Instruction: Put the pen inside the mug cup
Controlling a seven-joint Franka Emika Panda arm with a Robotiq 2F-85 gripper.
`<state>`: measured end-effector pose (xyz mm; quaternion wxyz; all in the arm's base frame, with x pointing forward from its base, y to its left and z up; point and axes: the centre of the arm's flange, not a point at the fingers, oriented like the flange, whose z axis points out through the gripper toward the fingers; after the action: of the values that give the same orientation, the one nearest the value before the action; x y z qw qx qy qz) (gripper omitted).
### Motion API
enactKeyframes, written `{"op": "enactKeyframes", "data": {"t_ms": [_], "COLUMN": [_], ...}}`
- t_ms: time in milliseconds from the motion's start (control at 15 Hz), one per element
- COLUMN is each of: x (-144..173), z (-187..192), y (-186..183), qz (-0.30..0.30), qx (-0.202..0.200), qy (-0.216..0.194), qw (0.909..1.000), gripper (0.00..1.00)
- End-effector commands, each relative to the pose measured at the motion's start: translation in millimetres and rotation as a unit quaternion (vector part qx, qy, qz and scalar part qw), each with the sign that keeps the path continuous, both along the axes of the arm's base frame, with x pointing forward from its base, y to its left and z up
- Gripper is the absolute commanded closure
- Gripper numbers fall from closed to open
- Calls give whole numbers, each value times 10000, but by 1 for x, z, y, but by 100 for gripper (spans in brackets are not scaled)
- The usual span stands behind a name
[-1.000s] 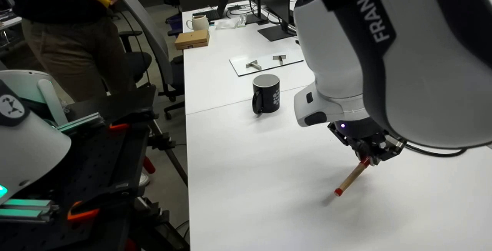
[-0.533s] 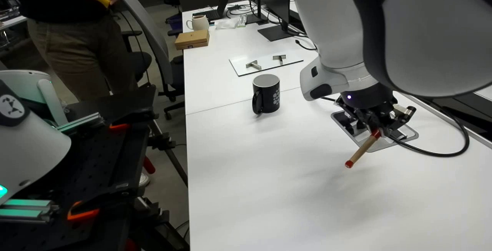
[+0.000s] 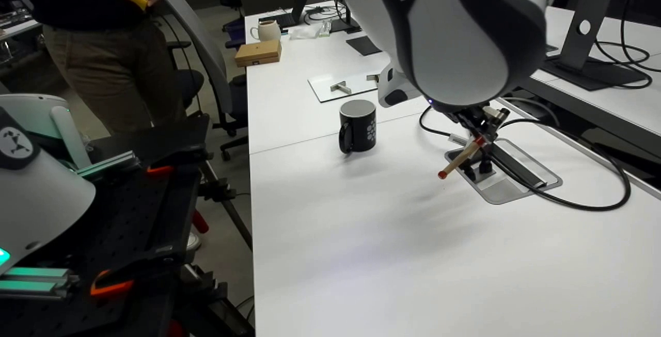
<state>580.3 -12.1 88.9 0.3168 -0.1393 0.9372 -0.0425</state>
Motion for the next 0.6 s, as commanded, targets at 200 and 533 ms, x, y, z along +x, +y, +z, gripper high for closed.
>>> {"op": "enactKeyframes", "data": {"t_ms": [200, 533], "x": [-59, -77], "z": [24, 44], "y": [30, 61], "qz": [-545, -228], "qx": [44, 276], "qy": [-734, -1052], "qw": [9958, 9938], "gripper": [94, 94]}}
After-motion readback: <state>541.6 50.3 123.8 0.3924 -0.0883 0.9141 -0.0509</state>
